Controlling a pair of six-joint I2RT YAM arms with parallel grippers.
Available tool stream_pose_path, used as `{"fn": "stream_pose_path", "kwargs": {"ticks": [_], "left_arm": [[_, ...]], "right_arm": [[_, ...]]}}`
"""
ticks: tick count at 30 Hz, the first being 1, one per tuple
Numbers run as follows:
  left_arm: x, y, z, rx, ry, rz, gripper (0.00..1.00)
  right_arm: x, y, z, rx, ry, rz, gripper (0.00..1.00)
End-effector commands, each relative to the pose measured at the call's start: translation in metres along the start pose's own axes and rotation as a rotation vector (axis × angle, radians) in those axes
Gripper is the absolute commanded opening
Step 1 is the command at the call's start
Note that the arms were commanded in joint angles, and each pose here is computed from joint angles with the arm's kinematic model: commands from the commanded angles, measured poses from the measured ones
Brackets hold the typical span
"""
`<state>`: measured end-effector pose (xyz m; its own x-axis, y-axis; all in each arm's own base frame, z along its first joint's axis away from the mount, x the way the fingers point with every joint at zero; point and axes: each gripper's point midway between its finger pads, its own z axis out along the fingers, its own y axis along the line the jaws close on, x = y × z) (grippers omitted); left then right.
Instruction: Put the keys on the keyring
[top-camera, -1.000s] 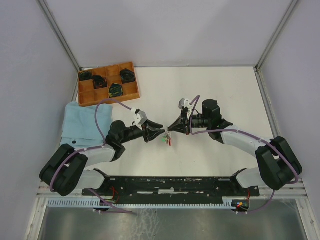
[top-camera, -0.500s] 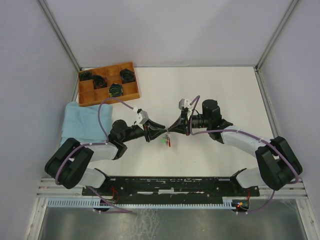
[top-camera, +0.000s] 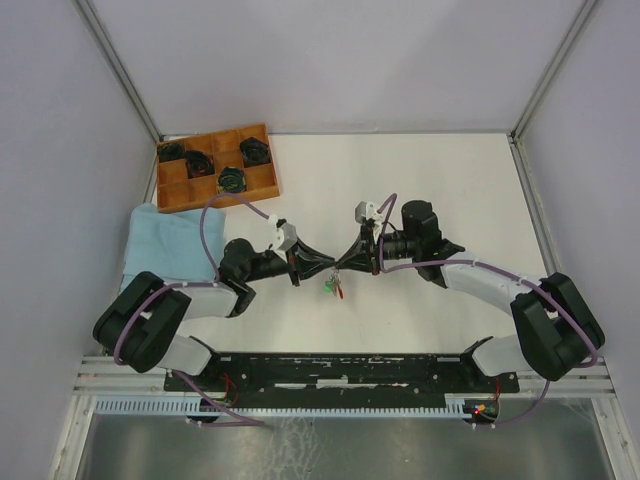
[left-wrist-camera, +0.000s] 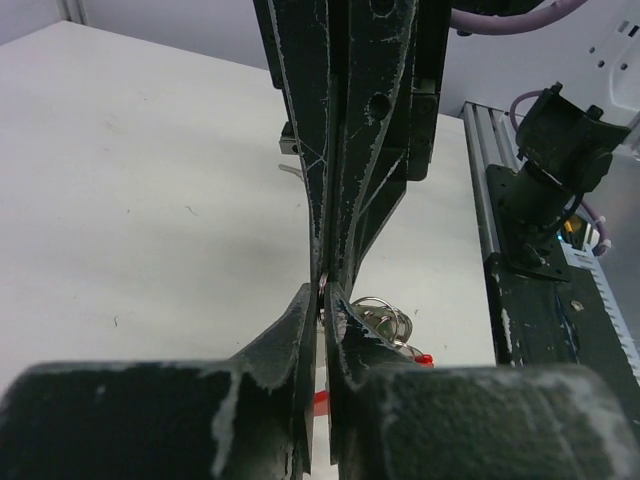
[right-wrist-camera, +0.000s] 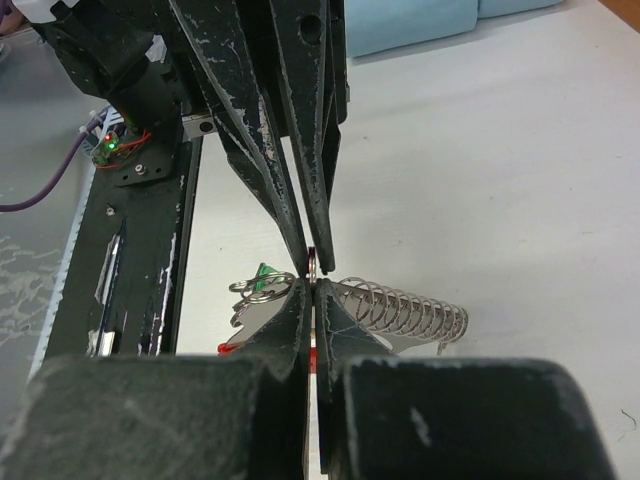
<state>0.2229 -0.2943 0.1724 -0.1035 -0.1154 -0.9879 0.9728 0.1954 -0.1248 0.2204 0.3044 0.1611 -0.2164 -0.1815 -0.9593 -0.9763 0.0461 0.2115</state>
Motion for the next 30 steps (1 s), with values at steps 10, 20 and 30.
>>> {"fn": "stream_pose_path", "kwargs": {"ticks": [10,20,30], "left_arm": [[-0.013,0.009,0.002,-0.05,0.065,0.0,0.03],[-0.014,0.039,-0.007,-0.43,0.191,-0.194,0.03],[-0.007,0.055,-0.029,-0.842,0.356,-0.47,0.03]], "right_arm": [[-0.02,0.005,-0.007,0.017,0.008,-0.112,0.12],[-0.028,-0.003,-0.037,0.25,0.055,-0.103,0.48],[-0.041,0.018,-0.02,0.268,-0.022,-0.038,0.47]]}}
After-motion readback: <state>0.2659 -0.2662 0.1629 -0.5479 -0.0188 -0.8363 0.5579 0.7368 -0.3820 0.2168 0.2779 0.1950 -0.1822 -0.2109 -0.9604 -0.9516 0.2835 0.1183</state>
